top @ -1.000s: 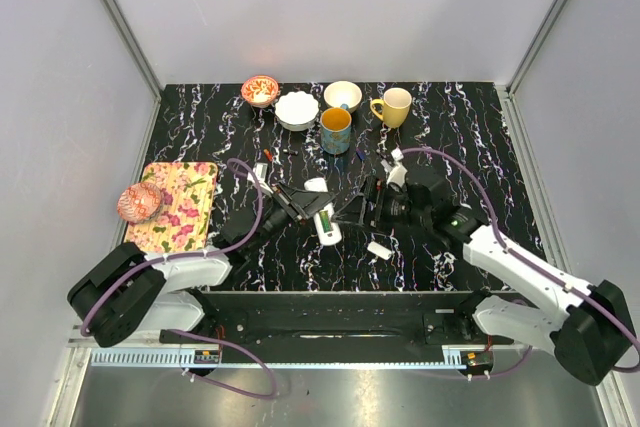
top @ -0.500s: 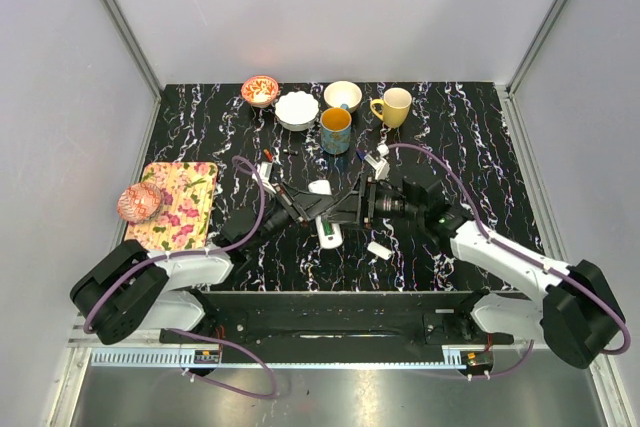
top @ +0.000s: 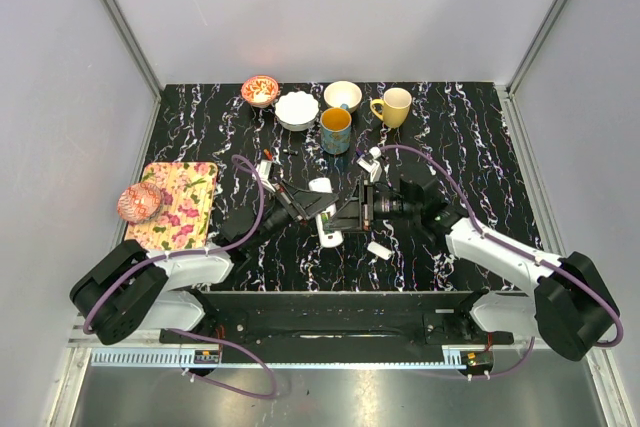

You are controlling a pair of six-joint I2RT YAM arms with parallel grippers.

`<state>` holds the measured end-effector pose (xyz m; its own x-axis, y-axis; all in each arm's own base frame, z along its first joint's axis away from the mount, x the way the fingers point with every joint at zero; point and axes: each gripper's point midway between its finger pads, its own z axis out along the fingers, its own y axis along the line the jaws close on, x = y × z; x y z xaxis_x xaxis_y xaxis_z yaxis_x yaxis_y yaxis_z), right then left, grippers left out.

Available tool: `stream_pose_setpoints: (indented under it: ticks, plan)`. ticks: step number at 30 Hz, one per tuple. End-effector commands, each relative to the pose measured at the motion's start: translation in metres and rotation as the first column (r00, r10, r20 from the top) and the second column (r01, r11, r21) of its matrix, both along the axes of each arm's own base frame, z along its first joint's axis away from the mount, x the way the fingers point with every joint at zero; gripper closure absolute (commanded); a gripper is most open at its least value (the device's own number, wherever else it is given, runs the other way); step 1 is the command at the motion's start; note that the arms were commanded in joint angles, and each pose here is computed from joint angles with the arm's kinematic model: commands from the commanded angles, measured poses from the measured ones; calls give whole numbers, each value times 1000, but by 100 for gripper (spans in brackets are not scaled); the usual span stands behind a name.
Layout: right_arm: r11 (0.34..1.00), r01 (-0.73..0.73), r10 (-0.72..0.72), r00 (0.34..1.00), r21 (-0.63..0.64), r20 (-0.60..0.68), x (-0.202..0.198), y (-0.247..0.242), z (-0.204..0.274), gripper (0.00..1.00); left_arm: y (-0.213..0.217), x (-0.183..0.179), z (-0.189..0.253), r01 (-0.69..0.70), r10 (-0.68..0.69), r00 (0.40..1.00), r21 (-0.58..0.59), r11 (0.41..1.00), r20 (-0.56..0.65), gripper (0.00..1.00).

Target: Load the batteries into the remote control

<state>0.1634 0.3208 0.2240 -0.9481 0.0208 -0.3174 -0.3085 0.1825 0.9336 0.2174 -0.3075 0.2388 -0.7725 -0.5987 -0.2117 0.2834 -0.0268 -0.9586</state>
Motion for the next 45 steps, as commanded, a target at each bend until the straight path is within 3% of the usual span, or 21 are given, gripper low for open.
stream_pose_setpoints:
  ticks: [1,5,9,12,17,27,28,29,32,38,45]
  plan:
    - [996,-73,72,997,46,41,-9,1,10,78,3,-3,42,11,0,994,-100,995,108,100]
    - [994,-103,101,994,46,28,-13,1,9,100,1,-8,42,35,-24,992,-90,995,125,95]
    - [991,-131,130,991,40,22,-16,1,9,100,-1,-15,39,74,-64,988,-68,995,141,70]
    - [989,-143,142,989,25,29,-18,0,8,100,1,-18,36,92,-83,987,-58,994,140,62]
    - [986,-168,168,986,16,25,-20,-3,10,100,4,-21,33,125,-119,982,-35,992,145,58]
    - [985,-172,171,984,12,41,-20,-7,15,100,3,-32,26,189,-188,969,14,982,157,67]
    - [985,-175,174,984,12,38,-20,-8,14,100,3,-33,26,191,-191,968,14,981,160,70]
    - [985,-175,174,984,10,34,-20,-7,13,100,4,-34,25,194,-194,968,14,981,162,81]
    - [984,-177,177,984,9,27,-19,-7,12,100,3,-36,23,202,-202,966,16,979,160,99]
    - [984,-177,177,984,8,15,-17,-5,11,100,2,-37,21,217,-216,964,10,976,155,100]
    - [993,-110,109,994,-46,-21,-5,-6,1,98,10,-30,13,108,-106,989,-15,994,102,100]
